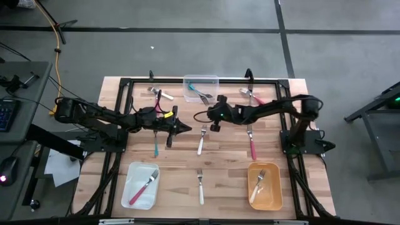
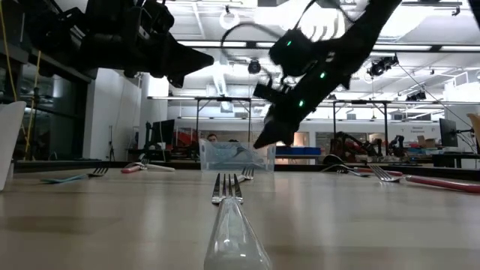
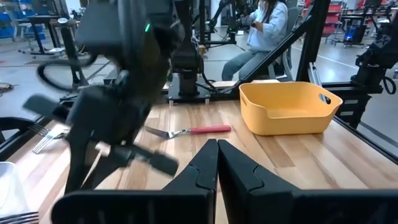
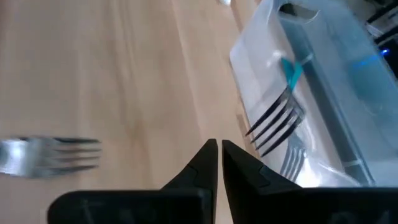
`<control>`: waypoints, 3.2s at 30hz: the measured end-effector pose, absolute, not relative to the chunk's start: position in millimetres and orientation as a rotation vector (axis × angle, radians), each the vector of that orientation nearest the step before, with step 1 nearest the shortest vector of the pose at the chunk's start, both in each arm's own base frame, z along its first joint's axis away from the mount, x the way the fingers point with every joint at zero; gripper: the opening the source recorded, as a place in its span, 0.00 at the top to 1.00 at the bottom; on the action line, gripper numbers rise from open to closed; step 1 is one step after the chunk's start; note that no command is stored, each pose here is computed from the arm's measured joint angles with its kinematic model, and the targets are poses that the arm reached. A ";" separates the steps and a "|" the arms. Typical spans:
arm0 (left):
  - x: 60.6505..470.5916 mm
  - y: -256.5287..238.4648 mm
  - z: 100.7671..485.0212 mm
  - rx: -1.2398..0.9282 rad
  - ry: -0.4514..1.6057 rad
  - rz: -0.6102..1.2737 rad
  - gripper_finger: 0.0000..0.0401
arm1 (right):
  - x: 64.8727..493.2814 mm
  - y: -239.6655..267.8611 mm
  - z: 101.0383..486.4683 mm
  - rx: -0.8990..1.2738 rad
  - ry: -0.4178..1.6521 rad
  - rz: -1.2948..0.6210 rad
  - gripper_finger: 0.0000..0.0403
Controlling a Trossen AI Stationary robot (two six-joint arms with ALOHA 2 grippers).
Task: Sort silverware by color (type)
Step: Put the blue fork into the transparent bin, then put the red fork into the white bin
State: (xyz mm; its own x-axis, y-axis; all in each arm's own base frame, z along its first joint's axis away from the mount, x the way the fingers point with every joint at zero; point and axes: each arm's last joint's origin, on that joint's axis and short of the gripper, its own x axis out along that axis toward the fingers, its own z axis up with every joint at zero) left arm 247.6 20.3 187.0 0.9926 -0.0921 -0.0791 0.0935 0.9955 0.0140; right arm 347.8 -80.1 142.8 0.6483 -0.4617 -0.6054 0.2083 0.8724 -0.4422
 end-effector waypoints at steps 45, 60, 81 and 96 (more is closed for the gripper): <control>247.5 20.3 185.7 0.014 0.092 -0.092 0.99 | 306.7 -124.2 248.0 -0.142 0.772 -0.734 0.99; 247.5 19.9 185.4 0.015 0.095 -0.098 0.99 | 197.4 -61.3 186.4 0.163 0.470 -0.651 1.00; 246.8 19.9 180.1 0.006 0.150 -0.099 0.99 | 141.0 -129.8 206.0 0.293 0.907 -0.877 0.69; 246.9 20.1 180.5 0.007 0.146 -0.097 0.99 | 122.9 -176.6 162.9 0.390 1.119 -0.828 0.65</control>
